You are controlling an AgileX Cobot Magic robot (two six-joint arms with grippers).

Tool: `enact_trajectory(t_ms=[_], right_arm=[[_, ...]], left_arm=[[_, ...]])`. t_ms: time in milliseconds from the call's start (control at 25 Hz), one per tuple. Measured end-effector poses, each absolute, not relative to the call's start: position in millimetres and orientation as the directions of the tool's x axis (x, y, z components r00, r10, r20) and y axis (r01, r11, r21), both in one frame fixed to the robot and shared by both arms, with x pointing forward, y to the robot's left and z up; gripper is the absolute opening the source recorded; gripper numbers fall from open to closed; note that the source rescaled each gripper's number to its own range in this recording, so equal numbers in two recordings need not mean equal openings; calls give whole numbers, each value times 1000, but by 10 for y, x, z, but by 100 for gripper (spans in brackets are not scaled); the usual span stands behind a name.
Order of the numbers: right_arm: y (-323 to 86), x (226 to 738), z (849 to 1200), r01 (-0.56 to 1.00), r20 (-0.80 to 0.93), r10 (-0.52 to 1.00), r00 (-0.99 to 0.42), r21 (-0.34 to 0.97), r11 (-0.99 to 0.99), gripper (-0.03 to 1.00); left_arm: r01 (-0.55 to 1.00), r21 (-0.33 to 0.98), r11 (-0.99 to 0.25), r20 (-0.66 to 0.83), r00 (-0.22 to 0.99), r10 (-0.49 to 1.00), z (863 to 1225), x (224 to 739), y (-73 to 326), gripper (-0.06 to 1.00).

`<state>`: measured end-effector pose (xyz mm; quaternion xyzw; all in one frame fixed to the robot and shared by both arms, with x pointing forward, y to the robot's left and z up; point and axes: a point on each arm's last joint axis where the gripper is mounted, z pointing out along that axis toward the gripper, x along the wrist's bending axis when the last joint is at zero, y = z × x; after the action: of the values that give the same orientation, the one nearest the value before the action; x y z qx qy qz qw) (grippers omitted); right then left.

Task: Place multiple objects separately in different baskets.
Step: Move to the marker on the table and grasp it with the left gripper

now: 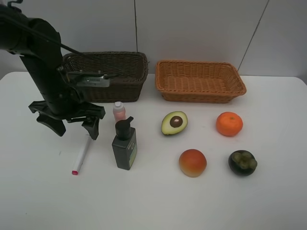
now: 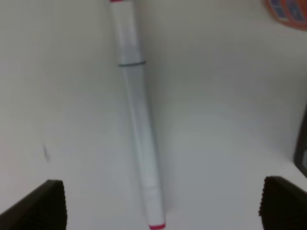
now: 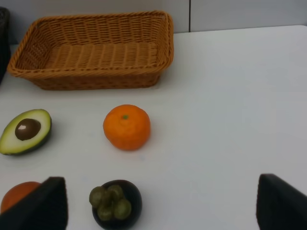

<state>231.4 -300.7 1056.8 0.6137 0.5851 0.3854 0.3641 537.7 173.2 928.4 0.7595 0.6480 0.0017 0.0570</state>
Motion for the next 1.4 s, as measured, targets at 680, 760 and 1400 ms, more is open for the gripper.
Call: enact_trajectory(t_ms=[680,760,1400], right_arm=[[-3007,2314,10568,437,47,999,18,898,-50,99],[-3007,2314,10568,437,47,999,18,898,-50,99],[-3007,2314,10568,437,47,999,18,898,-50,99]], left_arm=[[971,214,-107,-87,128,988,8691,5363,1759,100],[972,213,-98,-89,119,989,8677,5366,1758,100],[979,172,-109,-69,122,990,8615,5353,1767,6]])
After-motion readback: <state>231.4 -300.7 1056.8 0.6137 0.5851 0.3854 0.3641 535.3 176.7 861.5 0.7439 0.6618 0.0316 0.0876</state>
